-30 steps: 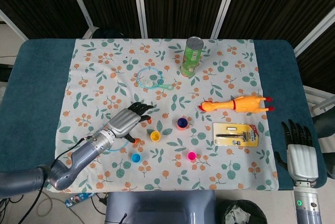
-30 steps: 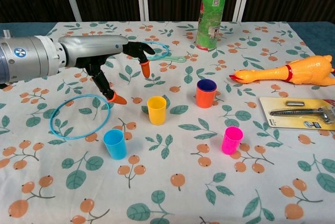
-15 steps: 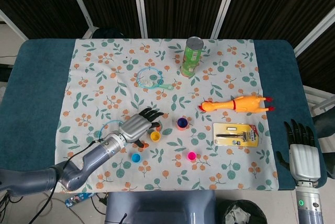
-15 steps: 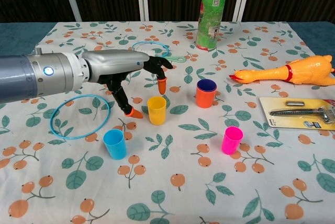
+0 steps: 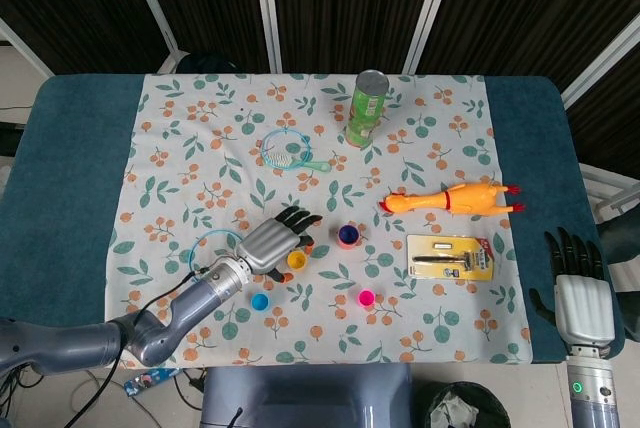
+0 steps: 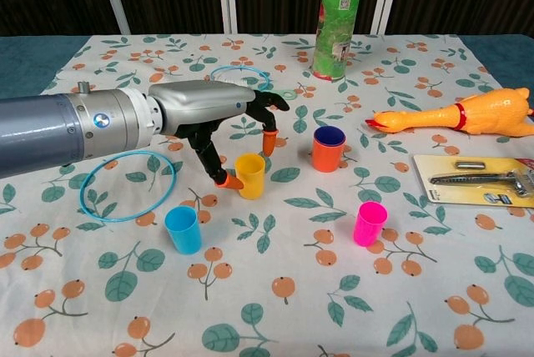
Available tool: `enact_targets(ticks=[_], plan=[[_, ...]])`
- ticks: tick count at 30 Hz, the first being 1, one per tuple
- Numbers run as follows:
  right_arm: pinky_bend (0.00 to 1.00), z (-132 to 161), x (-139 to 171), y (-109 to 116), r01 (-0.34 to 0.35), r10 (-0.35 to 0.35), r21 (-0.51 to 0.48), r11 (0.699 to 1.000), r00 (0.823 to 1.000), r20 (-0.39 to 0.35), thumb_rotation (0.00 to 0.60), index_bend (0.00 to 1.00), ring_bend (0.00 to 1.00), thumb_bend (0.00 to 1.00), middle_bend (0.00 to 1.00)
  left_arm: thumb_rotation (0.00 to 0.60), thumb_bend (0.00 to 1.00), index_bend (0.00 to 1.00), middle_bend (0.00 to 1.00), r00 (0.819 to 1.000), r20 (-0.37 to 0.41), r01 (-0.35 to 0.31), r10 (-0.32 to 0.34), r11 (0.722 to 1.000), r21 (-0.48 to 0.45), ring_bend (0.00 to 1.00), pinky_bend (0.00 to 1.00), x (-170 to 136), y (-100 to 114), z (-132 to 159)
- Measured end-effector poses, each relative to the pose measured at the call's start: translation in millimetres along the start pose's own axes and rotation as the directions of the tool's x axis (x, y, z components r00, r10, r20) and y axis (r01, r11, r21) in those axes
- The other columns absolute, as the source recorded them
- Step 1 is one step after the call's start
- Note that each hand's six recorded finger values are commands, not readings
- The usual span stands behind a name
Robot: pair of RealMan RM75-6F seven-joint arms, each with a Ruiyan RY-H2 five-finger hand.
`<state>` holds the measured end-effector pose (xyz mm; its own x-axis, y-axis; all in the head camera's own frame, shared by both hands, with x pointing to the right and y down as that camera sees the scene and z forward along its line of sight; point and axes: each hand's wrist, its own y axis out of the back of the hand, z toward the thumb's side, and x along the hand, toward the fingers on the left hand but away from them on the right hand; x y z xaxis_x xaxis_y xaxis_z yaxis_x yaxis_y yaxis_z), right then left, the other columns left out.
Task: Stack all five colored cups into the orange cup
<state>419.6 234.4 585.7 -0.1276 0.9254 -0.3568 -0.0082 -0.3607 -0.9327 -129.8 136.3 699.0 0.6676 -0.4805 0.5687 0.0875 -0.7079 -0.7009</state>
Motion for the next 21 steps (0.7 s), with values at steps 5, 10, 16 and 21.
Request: enact_targets(ticks=[5,10,16,21], plan=[[0.06,0.0,0.1,0.0,0.000,0.000,0.000,1.000,1.000,0.000,0.600,0.00,0.00,0.38,0.00,0.600,0.17,0.43,0.04,1.000,-0.009,-0.004,0.005,1.000,0.016,0.00,0.00,1.8,0.4,0.5],[0.06,0.6,0.4,-0.9,-0.004,0.004,0.000,1.000,1.000,-0.002,0.600,0.00,0.00,0.38,0.00,0.600,0.18,0.44,0.04,1.000,-0.022,-0.007,0.008,0.999,0.040,0.00,0.00,2.6,0.2,-0.6],[0.06,0.2,0.4,-1.1,-0.006,0.006,-0.003,1.000,1.000,0.000,0.600,0.00,0.00,0.38,0.00,0.600,0.20,0.46,0.04,1.000,-0.029,-0.003,0.004,0.999,0.049,0.00,0.00,4.2,-1.4,0.8],[0.06,0.2,0.6,-1.5,-0.009,0.009,-0.003,1.000,1.000,-0.001,0.600,0.00,0.00,0.38,0.00,0.600,0.22,0.48,0.05,1.000,-0.028,-0.003,0.004,0.999,0.053,0.00,0.00,6.7,-3.3,4.4]])
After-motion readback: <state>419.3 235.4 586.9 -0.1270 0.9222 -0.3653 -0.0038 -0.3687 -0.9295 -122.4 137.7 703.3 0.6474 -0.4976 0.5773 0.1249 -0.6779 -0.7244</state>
